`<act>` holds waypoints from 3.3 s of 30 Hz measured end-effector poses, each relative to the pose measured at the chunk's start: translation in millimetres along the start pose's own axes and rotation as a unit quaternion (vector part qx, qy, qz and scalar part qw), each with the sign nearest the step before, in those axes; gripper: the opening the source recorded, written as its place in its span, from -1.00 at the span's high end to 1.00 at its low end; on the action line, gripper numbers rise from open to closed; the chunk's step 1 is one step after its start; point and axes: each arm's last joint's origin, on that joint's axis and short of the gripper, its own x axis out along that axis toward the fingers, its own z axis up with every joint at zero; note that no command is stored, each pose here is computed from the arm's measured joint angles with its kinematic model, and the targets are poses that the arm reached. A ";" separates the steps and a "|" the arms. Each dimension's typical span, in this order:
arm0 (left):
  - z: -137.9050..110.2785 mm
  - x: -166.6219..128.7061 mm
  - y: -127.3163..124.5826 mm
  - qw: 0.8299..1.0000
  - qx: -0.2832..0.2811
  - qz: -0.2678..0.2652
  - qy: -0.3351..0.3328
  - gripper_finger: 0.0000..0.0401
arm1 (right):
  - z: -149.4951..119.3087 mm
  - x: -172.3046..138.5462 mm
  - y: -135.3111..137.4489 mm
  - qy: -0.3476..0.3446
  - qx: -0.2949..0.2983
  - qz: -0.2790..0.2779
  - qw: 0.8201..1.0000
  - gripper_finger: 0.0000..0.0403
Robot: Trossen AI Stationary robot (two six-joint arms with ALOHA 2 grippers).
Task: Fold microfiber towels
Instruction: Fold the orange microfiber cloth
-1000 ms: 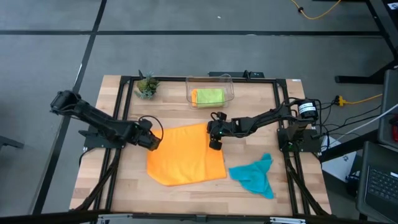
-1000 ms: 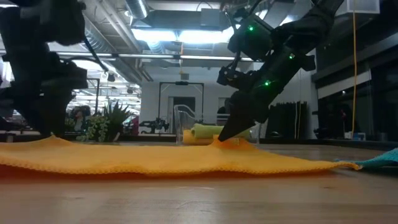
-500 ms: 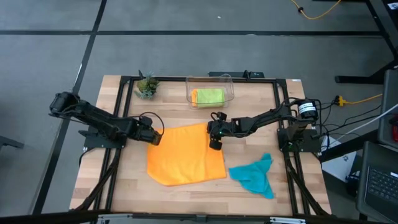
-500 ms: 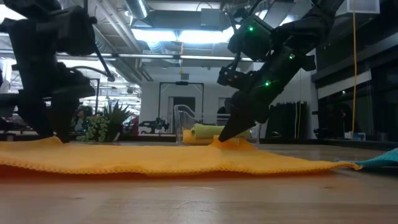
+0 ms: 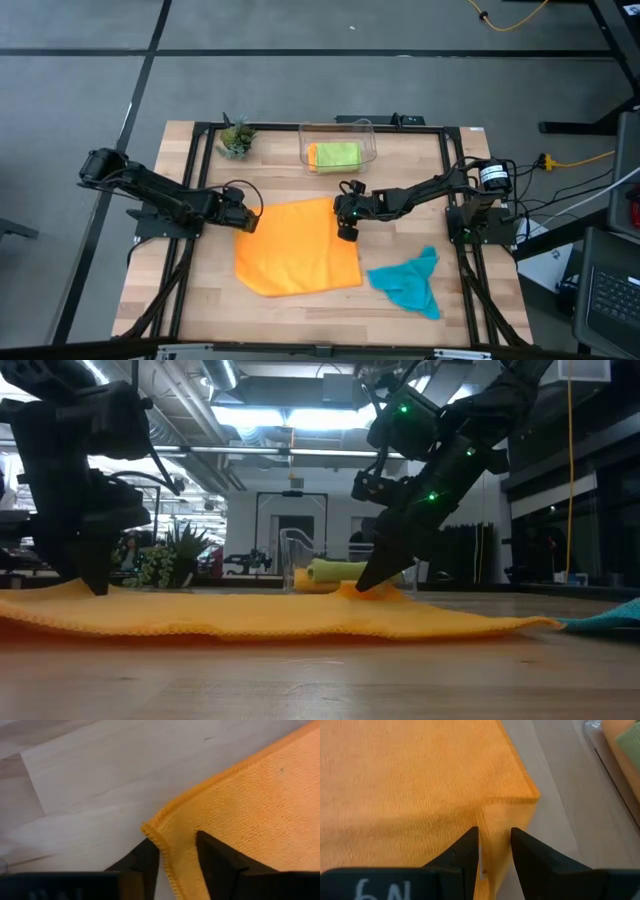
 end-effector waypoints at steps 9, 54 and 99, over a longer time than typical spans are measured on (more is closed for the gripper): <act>0.3 0.1 -1.6 1.000 -0.002 -0.009 0.000 0.90 | 0.9 0.0 0.1 -0.004 -0.001 0.000 1.000 0.35; 0.0 0.0 -1.6 1.000 -0.001 -0.009 0.004 0.78 | -2.5 28.0 -28.2 -0.016 0.059 -0.031 0.998 0.09; 12.7 -74.1 -66.5 0.969 0.129 -0.153 -0.148 1.00 | 31.6 -38.4 -3.4 -0.104 0.066 0.061 0.990 0.99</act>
